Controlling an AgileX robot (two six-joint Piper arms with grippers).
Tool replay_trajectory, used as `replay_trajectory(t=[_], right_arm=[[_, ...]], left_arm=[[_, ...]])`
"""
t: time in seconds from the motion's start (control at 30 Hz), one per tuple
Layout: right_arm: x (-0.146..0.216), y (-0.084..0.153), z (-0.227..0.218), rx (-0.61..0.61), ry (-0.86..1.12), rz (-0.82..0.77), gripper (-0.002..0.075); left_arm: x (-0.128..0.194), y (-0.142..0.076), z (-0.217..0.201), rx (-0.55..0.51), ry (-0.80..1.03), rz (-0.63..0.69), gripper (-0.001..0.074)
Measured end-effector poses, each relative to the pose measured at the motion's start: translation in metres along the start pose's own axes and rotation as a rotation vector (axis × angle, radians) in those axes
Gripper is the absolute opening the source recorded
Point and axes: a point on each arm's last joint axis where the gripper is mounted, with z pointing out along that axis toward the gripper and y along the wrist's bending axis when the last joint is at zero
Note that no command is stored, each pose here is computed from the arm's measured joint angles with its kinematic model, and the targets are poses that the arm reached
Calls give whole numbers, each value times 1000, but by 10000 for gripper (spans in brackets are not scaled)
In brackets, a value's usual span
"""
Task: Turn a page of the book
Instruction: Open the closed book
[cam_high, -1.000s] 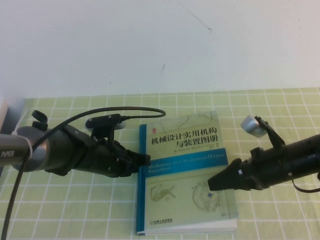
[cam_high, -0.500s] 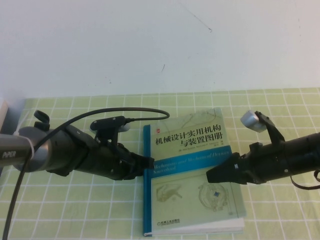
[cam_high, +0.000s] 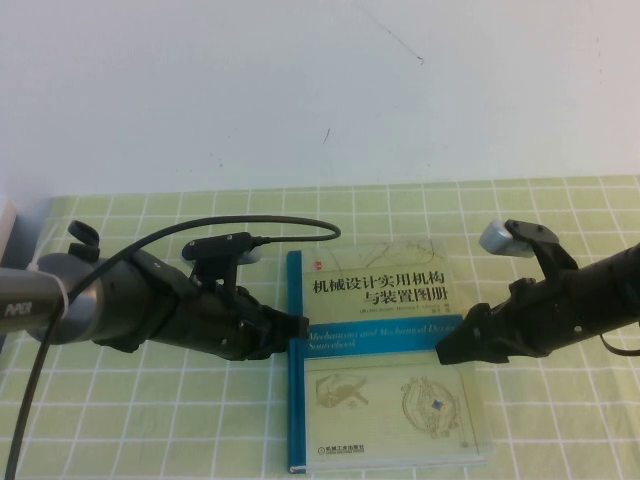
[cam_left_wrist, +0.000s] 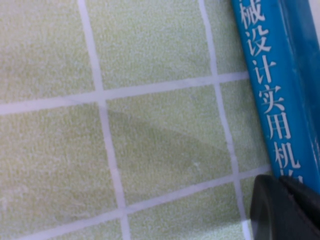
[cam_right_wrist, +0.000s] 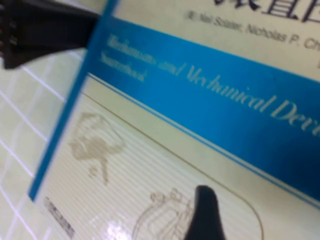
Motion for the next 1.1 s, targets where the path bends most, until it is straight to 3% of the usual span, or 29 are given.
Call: replay_trajectory(t=[0.4, 1.1], right_arm=[[5, -4, 4, 3, 51, 22, 496], [2, 2, 10, -215, -18, 43, 496]], left_arm=[[0, 0, 0, 0, 0, 6, -4], [-1, 1, 0, -15, -14, 15, -4]])
